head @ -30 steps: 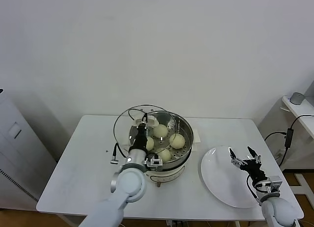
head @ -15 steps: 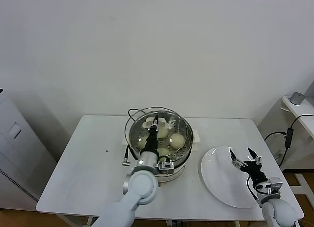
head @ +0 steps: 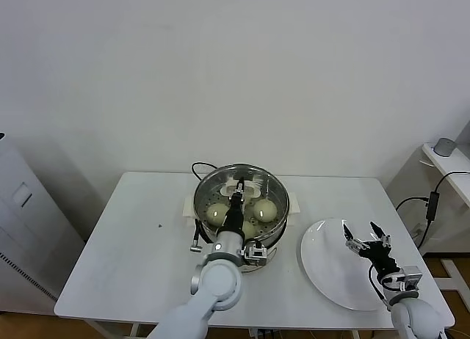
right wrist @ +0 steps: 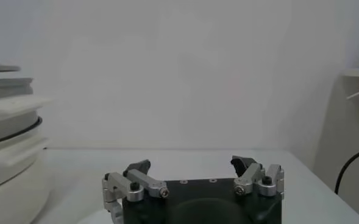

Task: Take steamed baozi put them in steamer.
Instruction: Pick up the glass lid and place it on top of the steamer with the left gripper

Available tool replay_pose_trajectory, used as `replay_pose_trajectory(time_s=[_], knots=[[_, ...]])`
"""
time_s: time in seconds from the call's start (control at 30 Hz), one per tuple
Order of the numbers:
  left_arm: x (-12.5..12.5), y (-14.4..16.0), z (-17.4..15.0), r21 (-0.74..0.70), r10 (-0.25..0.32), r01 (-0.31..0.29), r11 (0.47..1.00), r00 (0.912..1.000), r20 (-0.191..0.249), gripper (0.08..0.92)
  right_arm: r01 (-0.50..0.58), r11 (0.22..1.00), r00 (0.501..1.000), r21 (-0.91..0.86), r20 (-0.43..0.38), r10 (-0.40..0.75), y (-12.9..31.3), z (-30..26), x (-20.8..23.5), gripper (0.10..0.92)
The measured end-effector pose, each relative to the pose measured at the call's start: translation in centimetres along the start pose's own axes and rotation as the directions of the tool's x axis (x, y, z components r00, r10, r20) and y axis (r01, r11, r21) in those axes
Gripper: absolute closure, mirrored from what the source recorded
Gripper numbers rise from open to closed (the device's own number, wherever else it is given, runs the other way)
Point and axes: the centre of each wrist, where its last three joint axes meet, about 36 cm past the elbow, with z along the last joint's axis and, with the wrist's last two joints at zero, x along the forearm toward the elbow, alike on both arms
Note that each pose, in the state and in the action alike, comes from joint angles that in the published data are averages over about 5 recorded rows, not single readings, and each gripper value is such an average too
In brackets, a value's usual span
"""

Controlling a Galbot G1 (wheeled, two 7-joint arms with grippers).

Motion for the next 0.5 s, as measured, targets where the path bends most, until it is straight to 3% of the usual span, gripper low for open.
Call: replay_pose_trajectory(time_s=[0.5], knots=[[-0.34,-0.84,-0.38,-0.001,0.015,-0.015,1.0,0.9999,-0.002,0.89,-0.005,1.0,1.0,0.001,0.0,0.005,-0.27,0.01,0.21,0.2]])
